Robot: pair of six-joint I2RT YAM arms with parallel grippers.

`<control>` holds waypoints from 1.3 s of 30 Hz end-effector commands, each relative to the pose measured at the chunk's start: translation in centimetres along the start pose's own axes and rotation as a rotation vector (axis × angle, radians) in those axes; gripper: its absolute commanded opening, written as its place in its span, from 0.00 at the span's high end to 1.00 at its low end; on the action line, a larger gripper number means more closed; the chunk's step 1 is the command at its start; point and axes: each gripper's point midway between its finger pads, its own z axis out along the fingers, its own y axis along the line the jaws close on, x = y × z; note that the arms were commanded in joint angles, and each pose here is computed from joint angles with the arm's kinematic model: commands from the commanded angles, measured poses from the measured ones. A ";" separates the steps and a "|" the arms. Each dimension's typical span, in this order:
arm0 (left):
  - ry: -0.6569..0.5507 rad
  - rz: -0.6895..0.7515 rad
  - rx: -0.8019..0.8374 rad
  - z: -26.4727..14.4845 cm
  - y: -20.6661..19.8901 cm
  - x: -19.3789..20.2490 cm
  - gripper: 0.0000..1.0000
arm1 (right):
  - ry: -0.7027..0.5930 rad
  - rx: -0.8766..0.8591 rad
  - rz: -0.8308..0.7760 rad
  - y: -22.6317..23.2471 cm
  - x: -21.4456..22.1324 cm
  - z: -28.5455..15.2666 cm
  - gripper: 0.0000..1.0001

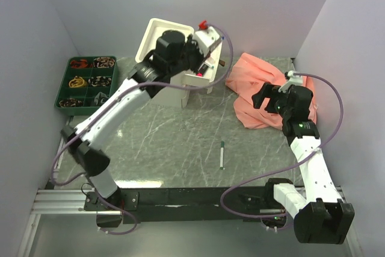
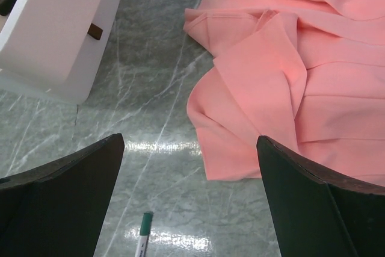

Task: Sort the stationery into containers
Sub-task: Place the pen in the drawer, then pick up the pen from the center of the board.

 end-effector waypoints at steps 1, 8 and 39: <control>0.025 0.009 -0.086 4.6 4.3 1.4 0.99 | -0.025 -0.020 0.016 0.3 -0.9 0.2 0.00; -0.013 0.012 -0.198 9.4 9.7 1.9 0.83 | 0.028 -0.076 0.093 1.5 0.6 -0.2 0.00; -0.006 -0.072 -0.850 -20.1 18.5 7.6 0.02 | 0.738 0.007 -0.068 6.8 21.7 1.0 0.03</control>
